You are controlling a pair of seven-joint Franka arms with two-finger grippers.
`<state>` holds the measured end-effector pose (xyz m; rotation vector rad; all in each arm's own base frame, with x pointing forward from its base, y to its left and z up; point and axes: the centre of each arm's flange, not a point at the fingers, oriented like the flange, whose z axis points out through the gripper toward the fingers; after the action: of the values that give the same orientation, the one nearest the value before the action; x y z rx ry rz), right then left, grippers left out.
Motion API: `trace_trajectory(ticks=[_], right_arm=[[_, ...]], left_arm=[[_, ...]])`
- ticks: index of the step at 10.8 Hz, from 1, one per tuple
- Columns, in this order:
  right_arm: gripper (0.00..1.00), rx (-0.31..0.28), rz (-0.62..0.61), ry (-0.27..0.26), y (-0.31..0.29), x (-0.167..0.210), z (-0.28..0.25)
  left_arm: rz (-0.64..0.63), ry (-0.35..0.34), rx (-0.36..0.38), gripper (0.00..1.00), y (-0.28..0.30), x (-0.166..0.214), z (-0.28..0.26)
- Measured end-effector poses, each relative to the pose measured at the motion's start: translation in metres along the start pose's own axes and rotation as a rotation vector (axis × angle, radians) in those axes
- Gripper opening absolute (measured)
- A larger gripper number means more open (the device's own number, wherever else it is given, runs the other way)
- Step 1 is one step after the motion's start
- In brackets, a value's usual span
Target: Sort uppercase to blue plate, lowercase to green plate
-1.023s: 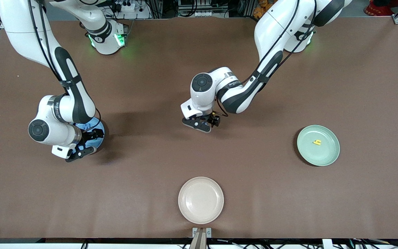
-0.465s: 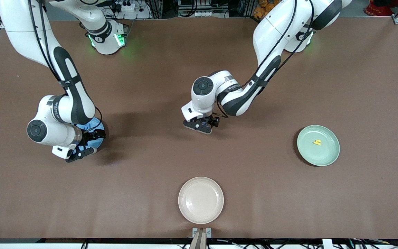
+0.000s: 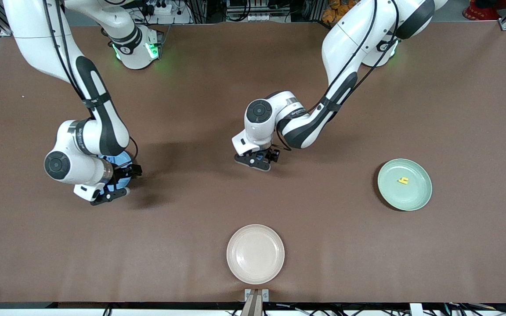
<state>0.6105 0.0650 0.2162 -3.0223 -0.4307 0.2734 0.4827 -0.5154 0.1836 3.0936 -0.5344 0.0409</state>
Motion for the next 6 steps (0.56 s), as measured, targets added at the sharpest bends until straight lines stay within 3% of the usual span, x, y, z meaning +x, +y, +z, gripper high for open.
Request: trace_trajectory(ticks=[6], right_arm=[[1.0, 0.013, 0.088, -0.021, -0.054, 0.005, -0.011]], left_arm=[[0.003, 0.007, -0.016, 0.77, 0.005, -0.002, 0.007]])
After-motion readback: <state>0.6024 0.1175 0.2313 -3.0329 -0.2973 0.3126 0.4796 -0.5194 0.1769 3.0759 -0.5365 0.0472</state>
